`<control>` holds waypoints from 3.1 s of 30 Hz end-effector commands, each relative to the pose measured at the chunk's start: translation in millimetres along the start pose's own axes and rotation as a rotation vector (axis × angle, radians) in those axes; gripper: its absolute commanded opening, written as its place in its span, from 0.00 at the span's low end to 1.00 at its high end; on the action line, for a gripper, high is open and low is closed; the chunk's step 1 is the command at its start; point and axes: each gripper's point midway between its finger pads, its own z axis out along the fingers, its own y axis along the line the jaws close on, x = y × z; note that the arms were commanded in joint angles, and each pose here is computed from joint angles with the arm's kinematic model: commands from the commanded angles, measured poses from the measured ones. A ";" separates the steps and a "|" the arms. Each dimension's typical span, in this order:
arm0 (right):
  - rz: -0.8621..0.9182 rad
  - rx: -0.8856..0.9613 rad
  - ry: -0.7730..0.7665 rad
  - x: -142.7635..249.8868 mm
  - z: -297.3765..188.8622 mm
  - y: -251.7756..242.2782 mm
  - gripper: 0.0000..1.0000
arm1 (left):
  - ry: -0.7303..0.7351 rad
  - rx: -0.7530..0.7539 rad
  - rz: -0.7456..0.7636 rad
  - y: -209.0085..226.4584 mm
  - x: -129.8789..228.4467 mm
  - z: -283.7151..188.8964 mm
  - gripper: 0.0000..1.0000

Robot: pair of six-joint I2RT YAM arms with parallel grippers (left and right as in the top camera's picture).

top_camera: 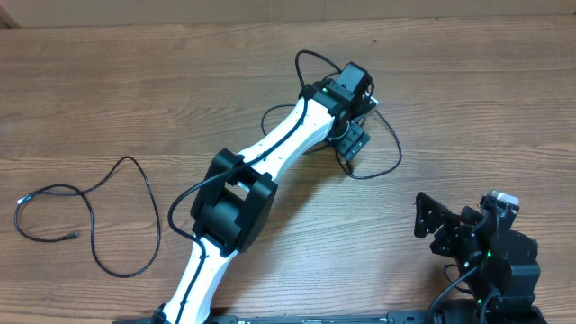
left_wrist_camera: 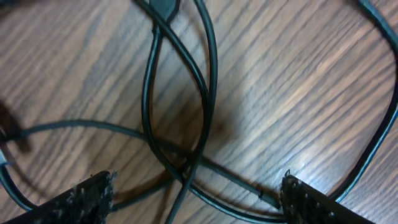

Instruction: Untangle cables

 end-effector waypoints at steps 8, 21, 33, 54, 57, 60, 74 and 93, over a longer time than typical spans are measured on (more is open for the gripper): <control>0.002 0.009 -0.006 -1.5 -4.1 -1.2 1.00 | 0.010 0.002 0.017 0.4 2.4 17.6 0.91; 0.001 0.006 -0.014 -3.3 -4.1 -0.4 1.00 | 0.047 0.011 0.015 -1.0 12.8 39.3 0.78; 0.001 0.006 -0.014 -3.3 -4.1 -0.3 1.00 | 0.055 0.015 0.014 -1.8 14.4 37.1 0.04; 0.001 0.005 -0.014 -3.4 -4.1 -0.3 1.00 | -0.403 0.062 0.067 -25.3 -96.8 -221.0 0.04; 0.001 0.005 -0.014 -3.4 -4.1 -0.3 1.00 | -0.474 0.055 0.077 -27.7 -100.3 -255.7 0.04; 0.001 0.005 -0.014 -3.4 -4.1 -0.3 1.00 | -0.535 0.047 0.085 -29.8 -100.6 -286.8 0.07; 0.001 0.005 -0.014 -3.3 -4.1 -0.3 1.00 | -0.617 0.028 0.094 -32.3 -95.3 -332.3 0.18; 0.001 0.006 -0.011 -2.7 -4.1 -0.6 1.00 | 0.072 0.011 -0.212 -14.5 -10.3 -127.6 0.56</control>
